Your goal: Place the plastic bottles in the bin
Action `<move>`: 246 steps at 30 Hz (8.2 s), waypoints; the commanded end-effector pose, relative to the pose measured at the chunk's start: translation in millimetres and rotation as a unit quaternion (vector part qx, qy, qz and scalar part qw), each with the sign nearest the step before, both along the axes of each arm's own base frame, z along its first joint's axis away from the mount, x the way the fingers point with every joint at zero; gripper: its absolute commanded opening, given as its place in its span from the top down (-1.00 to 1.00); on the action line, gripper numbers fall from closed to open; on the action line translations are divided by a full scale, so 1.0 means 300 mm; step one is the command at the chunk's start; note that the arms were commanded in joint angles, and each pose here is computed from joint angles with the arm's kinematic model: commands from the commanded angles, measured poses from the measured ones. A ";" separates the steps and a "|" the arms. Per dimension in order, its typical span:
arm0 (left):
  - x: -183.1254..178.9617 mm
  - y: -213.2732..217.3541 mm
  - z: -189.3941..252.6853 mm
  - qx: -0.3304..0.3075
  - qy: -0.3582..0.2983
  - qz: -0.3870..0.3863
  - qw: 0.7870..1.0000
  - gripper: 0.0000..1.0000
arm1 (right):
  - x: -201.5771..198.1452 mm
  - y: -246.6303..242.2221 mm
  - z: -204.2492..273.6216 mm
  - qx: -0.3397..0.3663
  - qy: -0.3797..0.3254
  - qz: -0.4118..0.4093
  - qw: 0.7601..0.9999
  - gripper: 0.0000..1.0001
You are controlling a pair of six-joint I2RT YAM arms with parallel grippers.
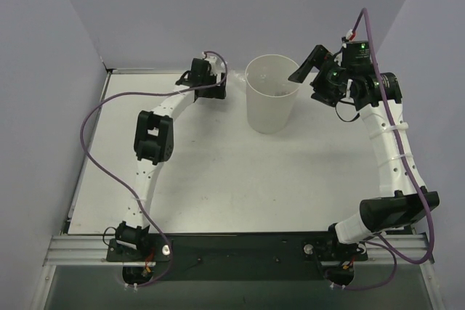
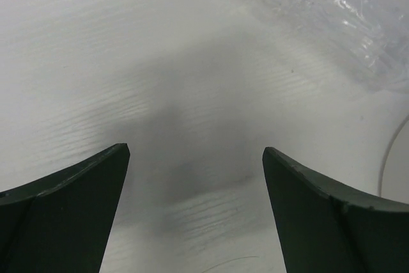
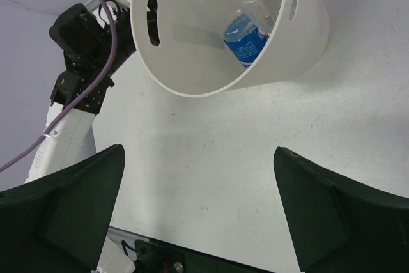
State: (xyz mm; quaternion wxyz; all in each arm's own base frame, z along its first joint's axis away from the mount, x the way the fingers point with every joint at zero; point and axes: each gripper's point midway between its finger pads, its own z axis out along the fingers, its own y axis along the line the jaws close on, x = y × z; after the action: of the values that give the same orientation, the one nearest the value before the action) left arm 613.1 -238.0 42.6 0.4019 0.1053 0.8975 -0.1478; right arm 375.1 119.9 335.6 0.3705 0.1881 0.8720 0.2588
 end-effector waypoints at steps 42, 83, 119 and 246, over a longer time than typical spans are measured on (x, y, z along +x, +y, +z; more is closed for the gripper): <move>0.159 -0.128 0.142 -0.357 0.066 0.370 0.855 0.47 | -0.044 0.000 -0.008 0.000 0.003 0.002 1.000 -0.89; -0.605 -0.111 1.043 -0.685 0.192 0.203 0.672 0.67 | -0.124 0.480 0.098 -0.197 -0.206 0.283 0.916 -1.00; -0.818 -0.252 1.075 -0.704 0.235 0.181 0.645 0.69 | -0.075 0.474 0.019 -0.257 -0.182 0.245 0.917 -0.56; -1.275 0.367 0.633 -0.302 0.057 0.137 0.942 -0.90 | -0.578 -0.209 -0.402 -0.047 -0.037 -0.067 0.996 -0.66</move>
State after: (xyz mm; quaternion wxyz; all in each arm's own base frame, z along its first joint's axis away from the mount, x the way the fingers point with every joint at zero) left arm 242.6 -125.9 242.3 0.3948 -0.1595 0.8327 -0.3540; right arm 206.3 59.3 224.0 0.4370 0.1975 0.8544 0.2000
